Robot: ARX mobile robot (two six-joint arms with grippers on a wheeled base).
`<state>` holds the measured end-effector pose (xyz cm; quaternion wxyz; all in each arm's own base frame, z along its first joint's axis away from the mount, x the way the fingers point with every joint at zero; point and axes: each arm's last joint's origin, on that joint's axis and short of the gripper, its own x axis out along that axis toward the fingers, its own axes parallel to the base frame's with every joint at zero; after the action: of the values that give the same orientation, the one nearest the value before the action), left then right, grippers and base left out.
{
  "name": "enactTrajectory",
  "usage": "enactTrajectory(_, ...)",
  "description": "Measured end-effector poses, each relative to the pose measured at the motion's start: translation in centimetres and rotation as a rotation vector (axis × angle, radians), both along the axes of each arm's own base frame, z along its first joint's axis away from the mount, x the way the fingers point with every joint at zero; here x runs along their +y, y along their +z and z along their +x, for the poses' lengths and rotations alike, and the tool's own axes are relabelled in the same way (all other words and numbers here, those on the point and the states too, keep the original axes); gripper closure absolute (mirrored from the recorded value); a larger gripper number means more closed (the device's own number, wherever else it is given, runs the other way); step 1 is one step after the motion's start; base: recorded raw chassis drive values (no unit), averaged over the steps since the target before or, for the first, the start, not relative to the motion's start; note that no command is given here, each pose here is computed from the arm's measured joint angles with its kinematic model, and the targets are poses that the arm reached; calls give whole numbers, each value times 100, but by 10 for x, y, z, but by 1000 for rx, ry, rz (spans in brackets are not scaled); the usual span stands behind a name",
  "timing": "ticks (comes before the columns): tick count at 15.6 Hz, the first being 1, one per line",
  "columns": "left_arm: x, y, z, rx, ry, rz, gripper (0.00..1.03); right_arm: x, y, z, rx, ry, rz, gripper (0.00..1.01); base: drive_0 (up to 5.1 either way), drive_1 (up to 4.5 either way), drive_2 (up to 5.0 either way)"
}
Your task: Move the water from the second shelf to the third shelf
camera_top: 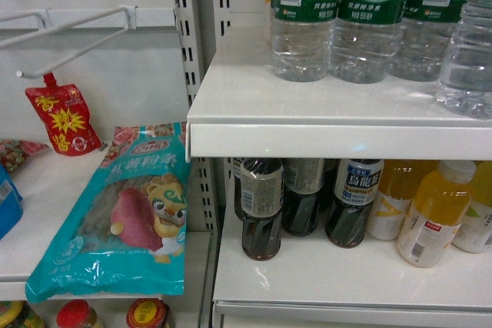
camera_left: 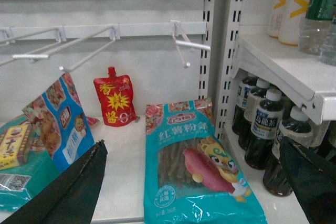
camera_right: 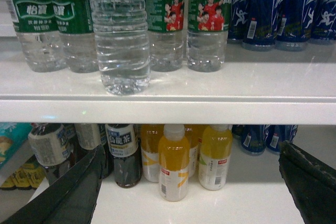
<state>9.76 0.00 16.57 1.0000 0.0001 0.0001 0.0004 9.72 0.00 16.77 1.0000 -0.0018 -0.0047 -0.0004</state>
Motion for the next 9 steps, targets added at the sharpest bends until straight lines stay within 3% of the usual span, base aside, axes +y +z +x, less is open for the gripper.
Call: enactTrajectory(9,0,0,0,3,-1,0,5,0,0,0,3,0,4,3,0,0,0)
